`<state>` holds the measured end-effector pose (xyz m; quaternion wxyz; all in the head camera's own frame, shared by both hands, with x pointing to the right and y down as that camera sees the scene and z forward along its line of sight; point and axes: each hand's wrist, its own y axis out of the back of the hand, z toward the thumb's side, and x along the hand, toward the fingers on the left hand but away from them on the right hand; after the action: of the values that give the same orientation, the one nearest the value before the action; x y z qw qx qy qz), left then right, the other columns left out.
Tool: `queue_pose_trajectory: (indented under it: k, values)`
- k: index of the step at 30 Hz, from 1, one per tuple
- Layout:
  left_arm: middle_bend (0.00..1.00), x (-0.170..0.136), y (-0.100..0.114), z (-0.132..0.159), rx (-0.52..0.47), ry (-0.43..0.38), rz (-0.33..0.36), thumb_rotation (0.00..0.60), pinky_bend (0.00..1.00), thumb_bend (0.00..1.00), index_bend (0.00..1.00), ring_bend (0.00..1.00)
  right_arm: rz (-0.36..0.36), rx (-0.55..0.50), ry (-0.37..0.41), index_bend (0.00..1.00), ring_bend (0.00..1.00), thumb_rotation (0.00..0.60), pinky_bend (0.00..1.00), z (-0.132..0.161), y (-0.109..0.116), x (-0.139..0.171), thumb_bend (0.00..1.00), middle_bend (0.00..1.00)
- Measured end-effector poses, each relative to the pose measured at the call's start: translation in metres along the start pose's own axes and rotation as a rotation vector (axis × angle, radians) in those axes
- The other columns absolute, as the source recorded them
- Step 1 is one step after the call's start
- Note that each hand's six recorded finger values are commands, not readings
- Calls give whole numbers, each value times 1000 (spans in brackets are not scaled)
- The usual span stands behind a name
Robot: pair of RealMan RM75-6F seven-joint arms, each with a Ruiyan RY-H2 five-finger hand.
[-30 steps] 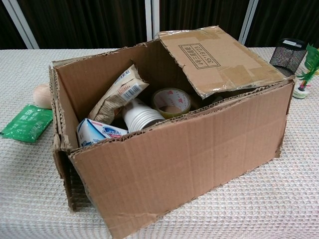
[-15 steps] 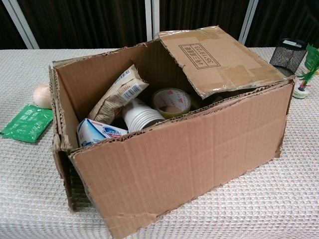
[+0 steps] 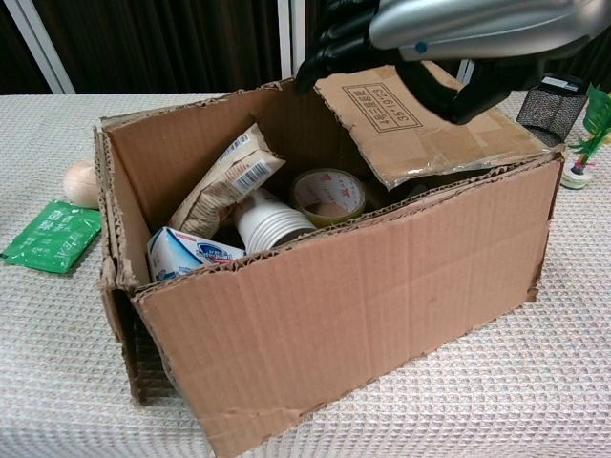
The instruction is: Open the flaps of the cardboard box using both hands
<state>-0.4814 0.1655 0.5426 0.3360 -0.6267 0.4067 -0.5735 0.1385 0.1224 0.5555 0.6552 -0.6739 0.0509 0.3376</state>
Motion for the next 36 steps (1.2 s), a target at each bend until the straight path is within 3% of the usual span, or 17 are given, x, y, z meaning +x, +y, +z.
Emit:
queue_pose_trajectory:
  k: [9,21,36]
  values:
    - [145,-1,0,-4,-9,2,-16,0,152,63,98,71,56,-16,7,104,0,546,0,8,-23,-13,1000,130]
    - [145,-1,-4,-6,-15,6,-38,0,152,64,97,71,104,-12,-36,257,0,548,0,3,-31,-13,1000,227]
    - [146,0,-5,-4,-21,2,-43,0,152,63,97,71,39,32,-117,338,0,544,0,-13,-5,0,1000,268]
